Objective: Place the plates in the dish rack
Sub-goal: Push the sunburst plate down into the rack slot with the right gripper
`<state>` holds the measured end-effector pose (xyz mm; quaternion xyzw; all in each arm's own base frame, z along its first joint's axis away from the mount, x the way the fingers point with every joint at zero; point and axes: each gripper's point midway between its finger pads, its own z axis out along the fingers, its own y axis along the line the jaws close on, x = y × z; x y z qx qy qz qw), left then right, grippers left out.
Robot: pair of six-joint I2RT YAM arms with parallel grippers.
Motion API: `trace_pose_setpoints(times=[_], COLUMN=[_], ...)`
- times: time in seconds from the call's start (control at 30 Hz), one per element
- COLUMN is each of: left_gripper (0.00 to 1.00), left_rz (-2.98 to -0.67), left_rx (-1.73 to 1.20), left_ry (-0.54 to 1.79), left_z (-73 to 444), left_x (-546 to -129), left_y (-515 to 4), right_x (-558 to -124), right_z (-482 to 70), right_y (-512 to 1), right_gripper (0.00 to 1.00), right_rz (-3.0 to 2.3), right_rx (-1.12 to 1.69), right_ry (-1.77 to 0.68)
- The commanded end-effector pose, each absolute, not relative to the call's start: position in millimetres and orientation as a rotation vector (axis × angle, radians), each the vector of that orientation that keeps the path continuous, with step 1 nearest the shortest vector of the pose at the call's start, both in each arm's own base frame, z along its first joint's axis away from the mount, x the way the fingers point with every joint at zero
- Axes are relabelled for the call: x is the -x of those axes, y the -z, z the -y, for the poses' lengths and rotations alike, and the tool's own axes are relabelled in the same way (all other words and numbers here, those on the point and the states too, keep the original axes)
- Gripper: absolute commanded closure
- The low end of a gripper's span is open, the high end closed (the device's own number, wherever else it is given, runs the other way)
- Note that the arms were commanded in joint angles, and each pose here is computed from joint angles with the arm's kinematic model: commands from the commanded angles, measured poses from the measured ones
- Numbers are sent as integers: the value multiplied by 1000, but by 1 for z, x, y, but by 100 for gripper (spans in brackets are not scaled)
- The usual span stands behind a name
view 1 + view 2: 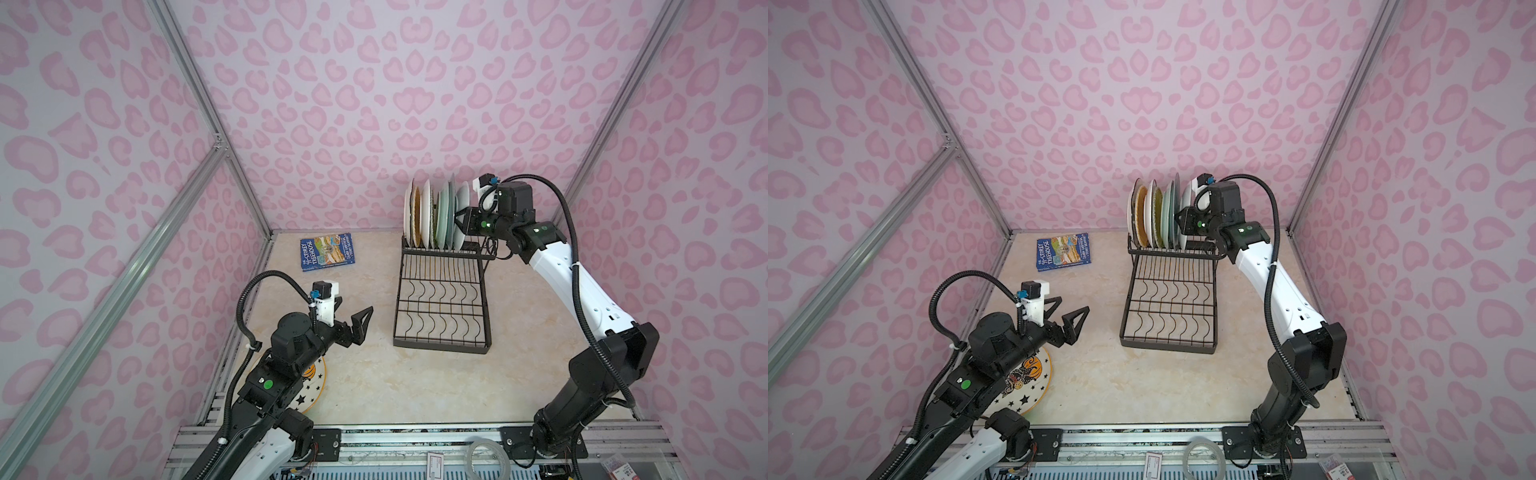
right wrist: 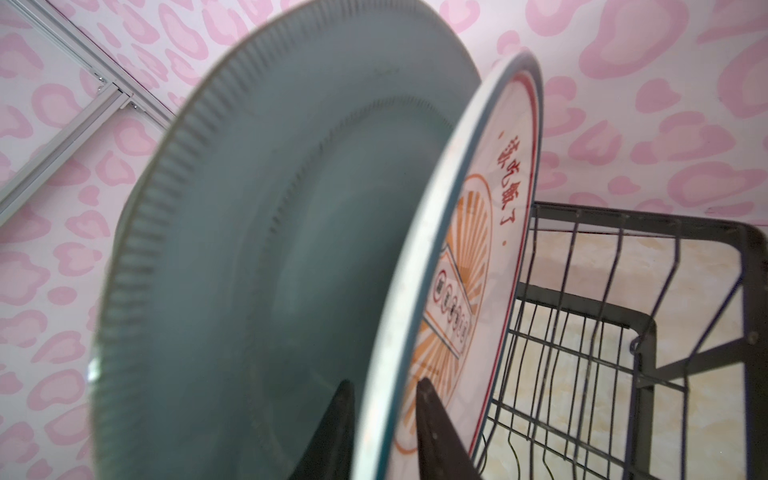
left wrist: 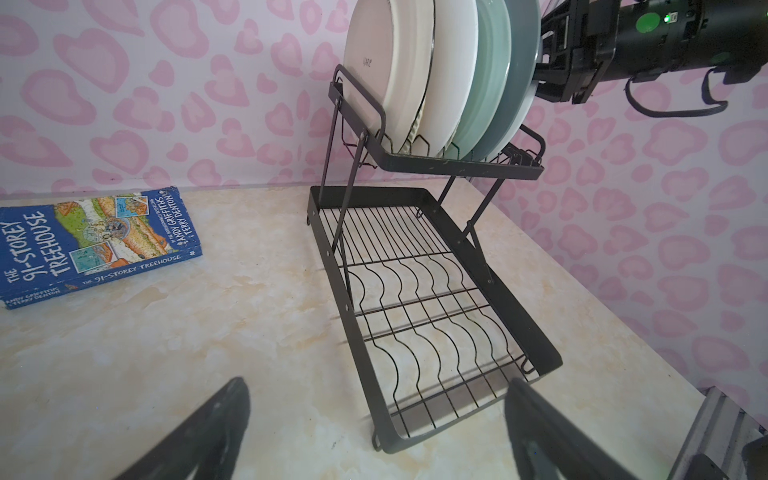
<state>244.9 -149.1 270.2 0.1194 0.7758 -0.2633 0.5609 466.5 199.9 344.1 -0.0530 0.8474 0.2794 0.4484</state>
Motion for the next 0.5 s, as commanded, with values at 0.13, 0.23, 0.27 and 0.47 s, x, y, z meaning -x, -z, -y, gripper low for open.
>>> trace_pose_setpoints(times=[0.13,0.23,0.27,0.47], left_gripper=[3,3,3,3], left_rz=[-1801,-1800,-1800,-1798], left_rx=[-279,-278,-277,-279], left_ry=[612,612,610,615], left_z=[148,148,148,148], left_x=[-247,-247,-247,-246], left_y=[-278,-278,-278,-279], right_x=[-462,-460,-459,-455], right_z=[-203,-204,-204,-204], right_y=[-356,-361,-363,-369], right_gripper=[68,66,65,64], right_rz=[-2068,-2058,-2055,-2042], right_rx=[158,160,160,156], right_ry=[-719,-724,-726,-745])
